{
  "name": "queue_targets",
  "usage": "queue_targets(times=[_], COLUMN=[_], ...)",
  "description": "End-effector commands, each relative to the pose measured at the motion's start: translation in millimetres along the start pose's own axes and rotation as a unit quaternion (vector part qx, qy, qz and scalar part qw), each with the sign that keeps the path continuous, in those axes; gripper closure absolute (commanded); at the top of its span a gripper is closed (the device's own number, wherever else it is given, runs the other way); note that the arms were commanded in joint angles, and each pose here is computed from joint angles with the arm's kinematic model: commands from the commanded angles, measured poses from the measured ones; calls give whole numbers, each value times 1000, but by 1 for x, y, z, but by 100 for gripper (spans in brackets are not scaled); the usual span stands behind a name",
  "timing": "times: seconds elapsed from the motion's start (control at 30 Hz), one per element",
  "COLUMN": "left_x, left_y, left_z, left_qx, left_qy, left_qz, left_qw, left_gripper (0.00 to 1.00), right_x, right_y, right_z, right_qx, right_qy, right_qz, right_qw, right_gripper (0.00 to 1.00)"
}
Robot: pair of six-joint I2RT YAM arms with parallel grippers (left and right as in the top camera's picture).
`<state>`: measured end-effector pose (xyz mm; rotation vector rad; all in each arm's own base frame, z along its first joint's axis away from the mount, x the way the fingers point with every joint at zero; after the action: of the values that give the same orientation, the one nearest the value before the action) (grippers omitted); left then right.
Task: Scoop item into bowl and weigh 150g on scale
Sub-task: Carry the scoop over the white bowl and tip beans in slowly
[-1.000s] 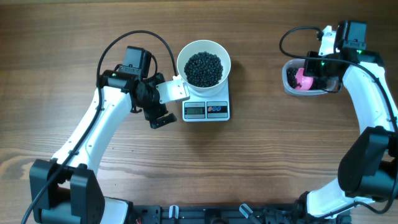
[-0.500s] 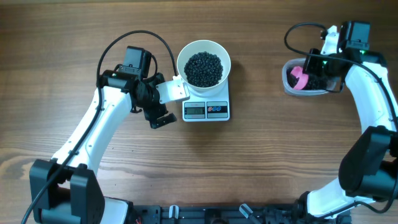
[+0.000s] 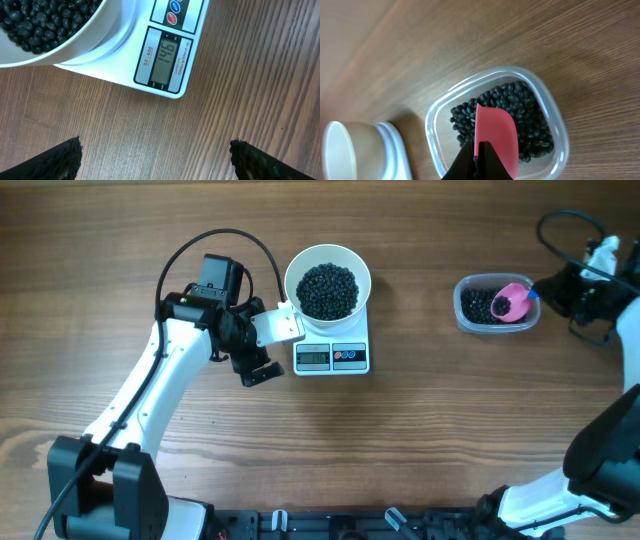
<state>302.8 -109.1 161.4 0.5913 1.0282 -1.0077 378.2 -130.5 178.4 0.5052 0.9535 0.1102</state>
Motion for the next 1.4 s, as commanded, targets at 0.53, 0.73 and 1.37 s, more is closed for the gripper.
queue_targets(times=[0.53,0.73,1.37], left_x=[-2,-2,-2], left_y=[-1,-1,-1], left_z=[5,5,5], left_qx=[14,14,14], left_qy=[-8,-8,-8], left_qz=[-1,-1,-1], left_qw=[1000,1000,1000], left_gripper=[0,0,0], right_x=[11,40,68], right_y=[167,238,296], right_z=[29,8,-21], right_qx=[-234,-310,-580], right_qy=[-90,-90,-155], right_qz=[315,304,191], right_qw=[915,896,777], right_gripper=[96,96,96])
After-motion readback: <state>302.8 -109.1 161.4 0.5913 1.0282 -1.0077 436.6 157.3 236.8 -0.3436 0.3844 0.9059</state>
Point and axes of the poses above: each gripper's point midway between its finger pads, its own x axis out along the fingers, its own y axis along the line the jaws close on, z = x × y, the point moved 6 cm from there along -x, back along the fingers, and after that the axes turned 13 degrees about -x, right-handed, at the moved point
